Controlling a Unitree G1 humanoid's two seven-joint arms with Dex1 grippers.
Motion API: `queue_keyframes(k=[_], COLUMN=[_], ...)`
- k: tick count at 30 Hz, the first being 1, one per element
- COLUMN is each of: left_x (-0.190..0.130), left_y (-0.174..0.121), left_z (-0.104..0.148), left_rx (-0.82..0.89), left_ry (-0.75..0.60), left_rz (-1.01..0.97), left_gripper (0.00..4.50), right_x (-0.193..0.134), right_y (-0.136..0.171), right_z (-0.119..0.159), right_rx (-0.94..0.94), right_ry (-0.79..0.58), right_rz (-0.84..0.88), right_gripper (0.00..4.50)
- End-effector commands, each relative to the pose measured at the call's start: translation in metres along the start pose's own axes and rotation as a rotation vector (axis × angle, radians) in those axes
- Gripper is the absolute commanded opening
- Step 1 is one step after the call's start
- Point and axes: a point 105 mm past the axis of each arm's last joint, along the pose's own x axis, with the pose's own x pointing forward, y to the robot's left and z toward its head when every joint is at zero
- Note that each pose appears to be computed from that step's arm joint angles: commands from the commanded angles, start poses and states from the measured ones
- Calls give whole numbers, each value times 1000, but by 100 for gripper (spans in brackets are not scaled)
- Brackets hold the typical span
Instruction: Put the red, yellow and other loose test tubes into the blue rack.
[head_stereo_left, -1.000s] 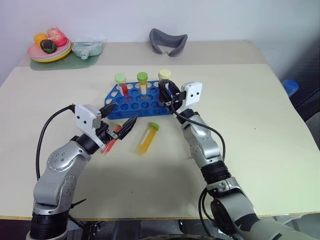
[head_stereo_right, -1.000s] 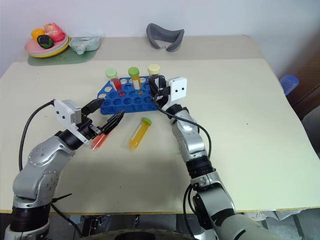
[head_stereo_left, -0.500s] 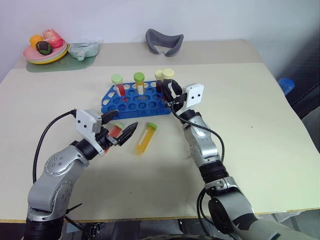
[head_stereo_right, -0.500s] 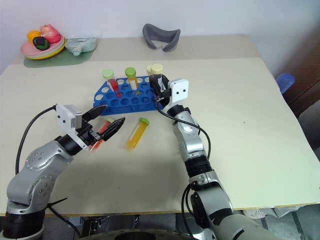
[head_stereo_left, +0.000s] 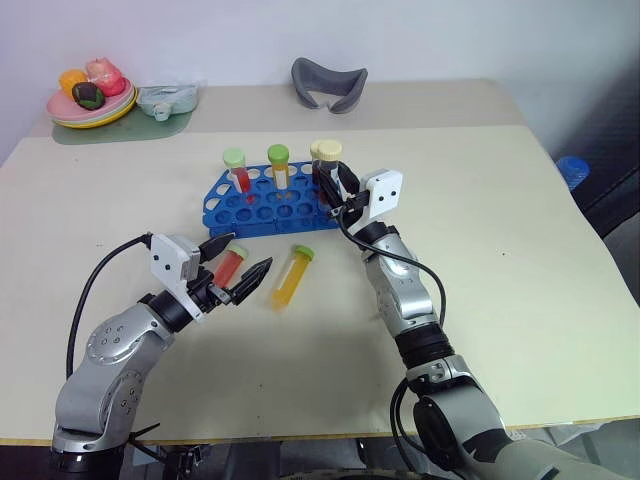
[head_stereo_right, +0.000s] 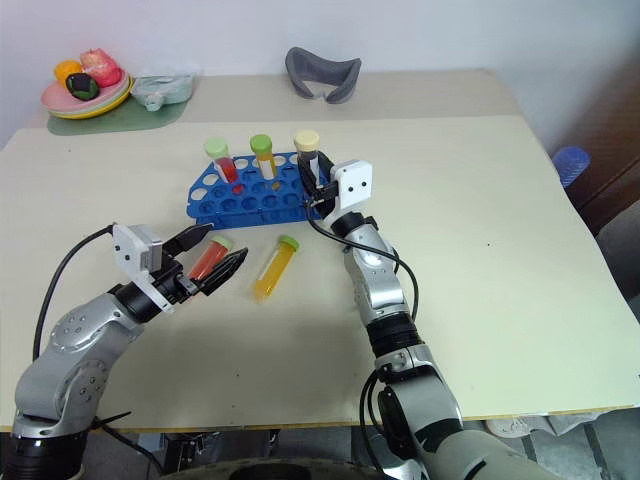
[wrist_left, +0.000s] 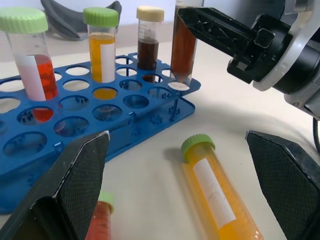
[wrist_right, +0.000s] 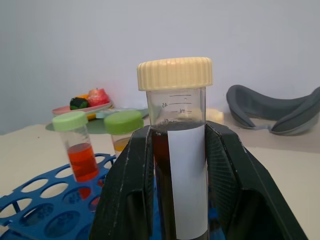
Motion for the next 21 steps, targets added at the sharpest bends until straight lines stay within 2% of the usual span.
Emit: queue_keyframes(k=[1,12,21], left_x=[-3,-1,-1], left_y=[0,-1,-1], left_z=[9,10,12], left_rx=[42,45,48], left_ry=[-32,-33,-35], left_rz=[0,-2,0], left_gripper=[450,450,450], right_x=[4,2,-2], right_y=[4,0,8], right_z=[5,2,-1], right_rx=[0,-13,1], right_ry=[-27,-25,-20], right_rz=[10,-13,22], right_gripper=[119,119,119])
